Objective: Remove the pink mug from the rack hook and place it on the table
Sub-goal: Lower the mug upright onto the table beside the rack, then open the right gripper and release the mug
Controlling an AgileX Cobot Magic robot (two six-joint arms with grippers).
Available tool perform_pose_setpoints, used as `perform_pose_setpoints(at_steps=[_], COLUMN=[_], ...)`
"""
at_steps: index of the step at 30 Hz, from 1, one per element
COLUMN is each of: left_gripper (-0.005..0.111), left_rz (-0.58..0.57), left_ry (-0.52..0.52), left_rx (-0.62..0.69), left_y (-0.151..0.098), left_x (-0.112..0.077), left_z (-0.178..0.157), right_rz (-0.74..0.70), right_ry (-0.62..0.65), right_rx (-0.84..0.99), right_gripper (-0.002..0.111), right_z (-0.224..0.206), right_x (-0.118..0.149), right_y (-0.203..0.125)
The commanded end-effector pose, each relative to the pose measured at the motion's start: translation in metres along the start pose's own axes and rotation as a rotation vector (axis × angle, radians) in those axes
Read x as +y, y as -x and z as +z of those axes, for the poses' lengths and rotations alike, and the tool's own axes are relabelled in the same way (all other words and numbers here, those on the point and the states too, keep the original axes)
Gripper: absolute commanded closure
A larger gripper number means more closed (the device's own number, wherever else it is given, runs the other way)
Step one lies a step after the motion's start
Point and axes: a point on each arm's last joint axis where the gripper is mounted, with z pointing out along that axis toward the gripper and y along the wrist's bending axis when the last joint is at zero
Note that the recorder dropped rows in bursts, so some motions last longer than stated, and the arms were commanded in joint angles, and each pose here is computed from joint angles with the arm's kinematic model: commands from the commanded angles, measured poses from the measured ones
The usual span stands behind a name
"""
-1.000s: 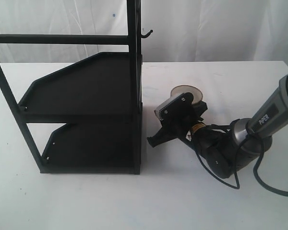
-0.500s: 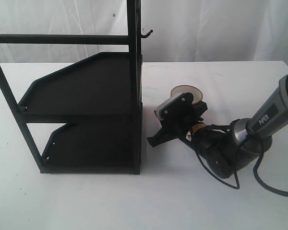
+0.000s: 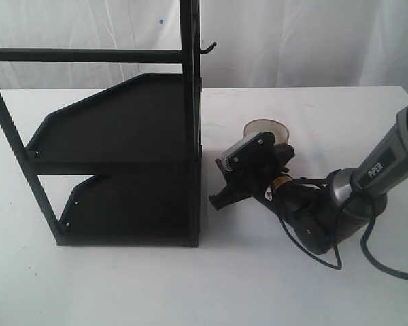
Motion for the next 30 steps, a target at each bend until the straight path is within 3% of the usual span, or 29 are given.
perform_pose_setpoints(at_steps=[1,8,17,22,30], left_gripper=[0.107,0.107,0.107,0.107,0.107], left_rz=[-0.003,-0.003,-0.003,-0.003,-0.003], left_ry=[-0.002,-0.002,-0.002,-0.002,-0.002], left_rx=[-0.002,-0.002,-0.002,-0.002,-0.002], left_y=[-0.001,-0.001,-0.001,-0.001,-0.001], left_x=[0.000,0.000,0.000,0.000,0.000], left_z=[0.000,0.000,0.000,0.000,0.000], right_rz=[0.022,0.047,0.046,0.149,0.197], right_ry=[-0.014,-0.002,-0.014,-0.011,-0.007], right_rx=[-0.043,0.027,-0.037,-0.031,-0.013], right_gripper=[0.067,0.067,0.067,0.067,0.068], right_z=[-0.004,-0.010,-0.035,-0.050,-0.088], right_x=[-0.007,-0.007,-0.009,-0.008,-0.006], right_y=[0.014,0.016,0.033,0.036,0.040])
